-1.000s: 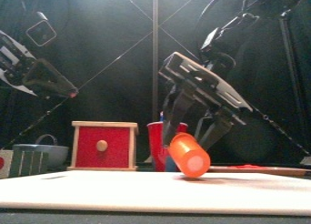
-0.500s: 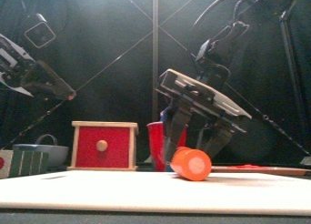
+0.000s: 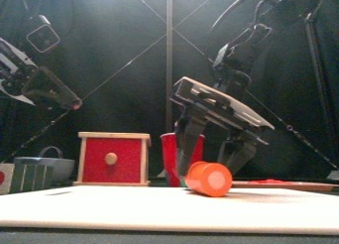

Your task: Grab carrot and place on cutting board

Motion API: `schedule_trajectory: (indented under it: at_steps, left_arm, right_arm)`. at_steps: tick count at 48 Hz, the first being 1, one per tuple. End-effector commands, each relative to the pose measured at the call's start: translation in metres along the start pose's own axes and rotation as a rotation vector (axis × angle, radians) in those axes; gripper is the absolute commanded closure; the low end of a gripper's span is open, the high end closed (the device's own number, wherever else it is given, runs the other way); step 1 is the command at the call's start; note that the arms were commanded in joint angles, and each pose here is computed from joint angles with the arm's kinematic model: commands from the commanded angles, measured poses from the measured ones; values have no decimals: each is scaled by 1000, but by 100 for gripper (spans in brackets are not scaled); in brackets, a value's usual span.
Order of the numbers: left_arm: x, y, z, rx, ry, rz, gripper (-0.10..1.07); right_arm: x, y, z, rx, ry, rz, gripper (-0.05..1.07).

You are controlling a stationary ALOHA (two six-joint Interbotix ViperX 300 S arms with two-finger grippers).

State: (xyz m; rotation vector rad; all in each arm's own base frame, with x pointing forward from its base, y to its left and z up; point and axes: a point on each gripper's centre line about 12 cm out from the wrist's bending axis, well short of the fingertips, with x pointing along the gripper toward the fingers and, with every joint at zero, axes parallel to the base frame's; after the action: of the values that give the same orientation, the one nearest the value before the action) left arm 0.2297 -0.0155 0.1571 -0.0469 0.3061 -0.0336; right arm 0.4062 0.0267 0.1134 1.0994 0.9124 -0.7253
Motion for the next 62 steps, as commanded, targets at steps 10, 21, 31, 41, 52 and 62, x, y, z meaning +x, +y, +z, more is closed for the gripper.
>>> schedule_trajectory:
  at_steps: [10, 21, 31, 41, 52, 62]
  left_arm:
    - [1, 0, 5, -3, -18, 0, 69]
    - [2, 0, 5, -7, -17, 1, 69]
    - [2, 0, 5, -7, -17, 1, 69]
    - [1, 0, 5, -7, -18, 1, 69]
    - [0, 0, 7, -6, -29, 1, 69]
    - [-6, 0, 17, -10, -78, -3, 69]
  right_arm:
    - [-23, 12, 9, -19, -31, 33, 6]
    - [-36, 16, 14, -52, -63, 49, 6]
    - [-43, 20, 17, -71, -76, 69, 6]
    - [-61, 18, 22, -93, -100, 59, 6]
    - [-100, 8, 31, -244, -217, 90, 6]
    - [-120, -10, 29, -372, -291, 103, 6]
